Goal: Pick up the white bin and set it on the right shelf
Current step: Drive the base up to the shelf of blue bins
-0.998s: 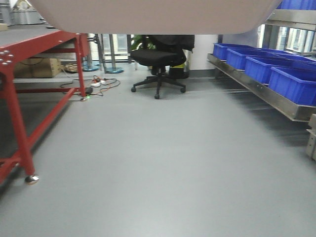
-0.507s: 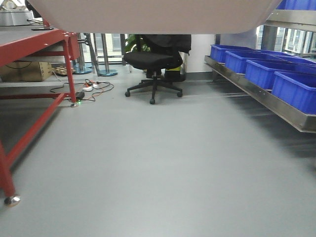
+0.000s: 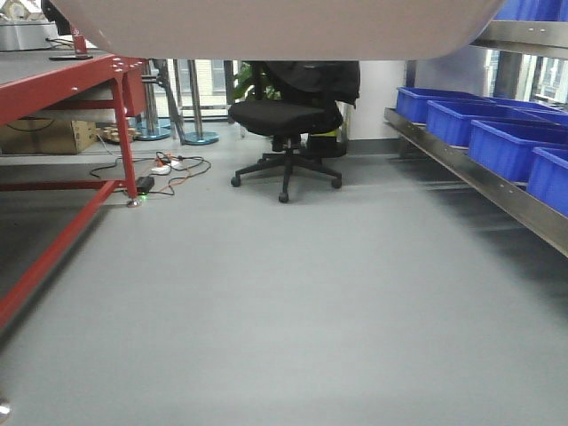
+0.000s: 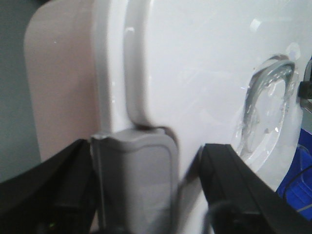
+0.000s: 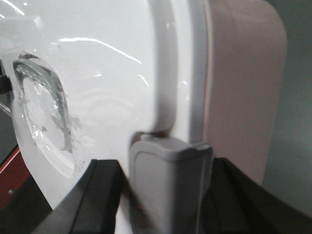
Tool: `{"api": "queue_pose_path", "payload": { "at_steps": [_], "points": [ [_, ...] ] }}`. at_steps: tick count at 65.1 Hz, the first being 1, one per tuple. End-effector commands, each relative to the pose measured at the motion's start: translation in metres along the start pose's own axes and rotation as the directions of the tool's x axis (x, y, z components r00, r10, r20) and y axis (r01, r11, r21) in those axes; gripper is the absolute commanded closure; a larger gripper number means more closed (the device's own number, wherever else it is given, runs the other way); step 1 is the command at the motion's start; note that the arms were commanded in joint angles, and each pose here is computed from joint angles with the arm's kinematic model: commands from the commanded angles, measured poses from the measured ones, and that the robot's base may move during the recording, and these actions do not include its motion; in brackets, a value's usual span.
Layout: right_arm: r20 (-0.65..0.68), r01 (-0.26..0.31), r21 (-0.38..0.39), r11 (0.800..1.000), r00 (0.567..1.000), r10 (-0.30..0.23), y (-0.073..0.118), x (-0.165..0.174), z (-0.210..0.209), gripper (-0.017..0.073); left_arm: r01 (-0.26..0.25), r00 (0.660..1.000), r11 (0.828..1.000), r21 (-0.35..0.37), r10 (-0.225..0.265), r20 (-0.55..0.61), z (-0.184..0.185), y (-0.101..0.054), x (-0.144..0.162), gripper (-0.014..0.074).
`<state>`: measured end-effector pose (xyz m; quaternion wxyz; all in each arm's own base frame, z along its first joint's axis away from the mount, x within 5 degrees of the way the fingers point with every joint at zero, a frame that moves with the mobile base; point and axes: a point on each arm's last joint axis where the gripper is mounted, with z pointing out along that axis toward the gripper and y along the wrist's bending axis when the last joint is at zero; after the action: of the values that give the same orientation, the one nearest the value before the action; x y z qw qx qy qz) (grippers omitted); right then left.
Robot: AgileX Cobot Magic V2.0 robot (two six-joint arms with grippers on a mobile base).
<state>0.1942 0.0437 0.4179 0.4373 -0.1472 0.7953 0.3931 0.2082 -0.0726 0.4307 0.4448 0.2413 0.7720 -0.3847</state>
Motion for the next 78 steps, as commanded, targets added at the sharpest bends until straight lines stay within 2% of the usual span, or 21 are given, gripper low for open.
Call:
{"api": "queue_pose_path", "payload": {
  "at_steps": [1, 78],
  "points": [
    [0.033, 0.015, -0.237, 0.971, 0.999, -0.008, 0.0357, -0.0070, -0.0091, 0.0211, -0.005, 0.999, 0.955, 0.297, -0.005, 0.035, -0.0112, -0.0442, -0.0093, 0.0300],
    [0.049, 0.015, -0.222, 0.975, 0.999, -0.004, 0.0344, -0.0086, -0.0089, 0.0211, -0.005, 0.999, 0.955, 0.295, -0.006, 0.036, -0.0111, -0.0441, -0.0094, 0.0300]
  ]
}}
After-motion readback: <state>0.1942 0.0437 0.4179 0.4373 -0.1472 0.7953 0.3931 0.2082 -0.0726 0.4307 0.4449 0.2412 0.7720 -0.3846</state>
